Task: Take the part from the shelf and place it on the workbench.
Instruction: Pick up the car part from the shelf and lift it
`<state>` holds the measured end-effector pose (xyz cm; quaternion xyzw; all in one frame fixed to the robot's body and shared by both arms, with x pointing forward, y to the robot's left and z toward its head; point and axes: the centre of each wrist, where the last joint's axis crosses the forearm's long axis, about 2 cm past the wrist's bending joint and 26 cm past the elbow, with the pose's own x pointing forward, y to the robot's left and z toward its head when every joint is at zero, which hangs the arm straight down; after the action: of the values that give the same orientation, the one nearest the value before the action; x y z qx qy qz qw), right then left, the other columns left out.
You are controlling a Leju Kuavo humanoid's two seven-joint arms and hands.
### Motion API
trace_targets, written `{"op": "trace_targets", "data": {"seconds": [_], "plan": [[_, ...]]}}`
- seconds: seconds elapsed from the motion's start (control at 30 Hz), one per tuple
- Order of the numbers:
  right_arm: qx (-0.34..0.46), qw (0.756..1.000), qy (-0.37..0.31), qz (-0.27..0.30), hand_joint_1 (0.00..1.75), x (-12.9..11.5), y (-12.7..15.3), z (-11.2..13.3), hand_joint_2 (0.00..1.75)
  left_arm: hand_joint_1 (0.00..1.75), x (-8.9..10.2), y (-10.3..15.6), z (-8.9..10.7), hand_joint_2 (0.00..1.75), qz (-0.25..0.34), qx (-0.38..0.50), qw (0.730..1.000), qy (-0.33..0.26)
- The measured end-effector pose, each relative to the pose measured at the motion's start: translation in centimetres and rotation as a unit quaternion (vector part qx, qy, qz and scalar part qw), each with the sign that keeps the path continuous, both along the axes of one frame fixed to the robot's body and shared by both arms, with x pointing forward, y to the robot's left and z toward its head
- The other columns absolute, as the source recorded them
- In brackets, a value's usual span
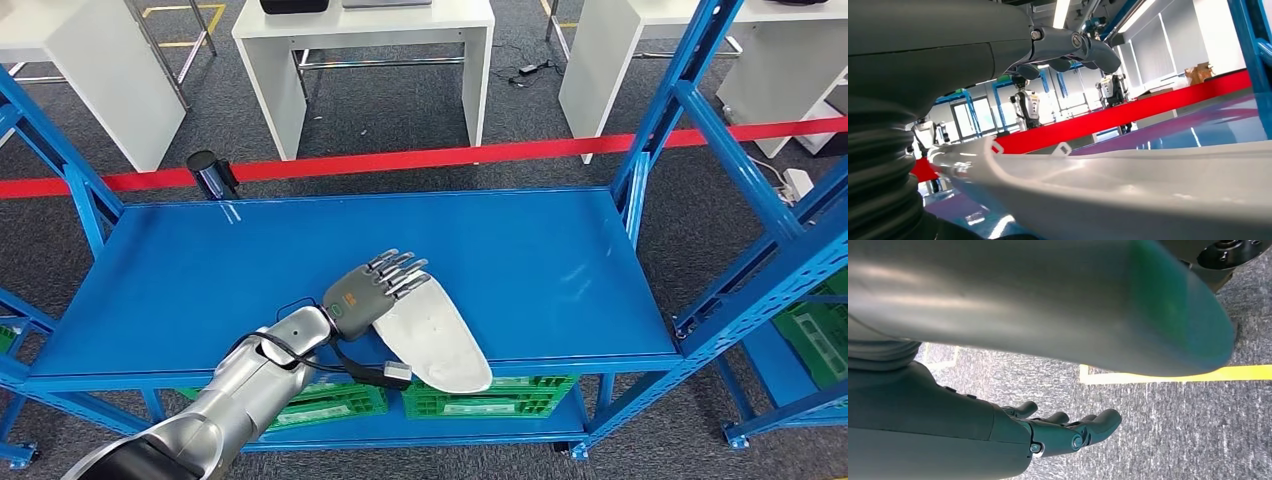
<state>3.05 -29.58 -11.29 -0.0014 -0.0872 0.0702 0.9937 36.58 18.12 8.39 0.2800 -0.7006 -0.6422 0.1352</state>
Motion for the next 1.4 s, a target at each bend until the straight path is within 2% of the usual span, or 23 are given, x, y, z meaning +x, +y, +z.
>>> {"op": "trace_targets", "data": {"seconds": [0.1, 0.13, 0.23, 0.27, 0.87, 1.1, 1.27, 1.4], "plan": [[0.0, 1.0, 0.003, 0.0, 0.0, 0.0, 0.1, 0.0, 0.0, 0.0, 0.0, -0.3, 0.0, 1.75, 0.0, 0.001, 1.0, 0.002], [0.0, 1.0, 0.004, 0.0, 0.0, 0.0, 0.1, 0.0, 0.0, 0.25, 0.0, -0.3, 0.0, 1.75, 0.0, 0.001, 1.0, 0.002], [0.001, 1.0, 0.005, 0.0, 0.0, 0.0, 0.3, 0.0, 0.0, 1.56, 0.0, -0.4, 0.0, 1.75, 0.002, 0.003, 1.0, 0.004], [0.001, 1.0, 0.006, 0.0, 0.0, 0.0, 0.3, 0.0, 0.0, 1.75, 0.0, -0.4, -0.1, 1.75, 0.002, 0.004, 1.0, 0.006], [0.002, 1.0, 0.007, 0.0, 0.0, 0.0, 0.5, 0.0, 0.0, 1.75, -0.4, 0.4, -1.2, 1.75, 0.014, 0.022, 0.999, 0.032], [-0.002, 1.0, 0.006, -0.002, 0.0, 0.0, 0.5, 0.0, 0.0, 1.75, -0.3, 0.7, -1.2, 1.75, 0.024, 0.002, 0.999, 0.039], [-0.004, 1.0, 0.006, -0.007, 0.0, 0.0, 0.5, 0.0, 0.0, 1.75, 0.3, 0.3, 0.0, 1.75, 0.012, -0.052, 0.998, 0.031], [-0.003, 1.0, 0.006, -0.012, 0.0, 0.1, 0.8, 0.0, 0.0, 1.75, 0.8, -0.2, 1.4, 1.75, 0.022, -0.174, 0.984, 0.028]]}}
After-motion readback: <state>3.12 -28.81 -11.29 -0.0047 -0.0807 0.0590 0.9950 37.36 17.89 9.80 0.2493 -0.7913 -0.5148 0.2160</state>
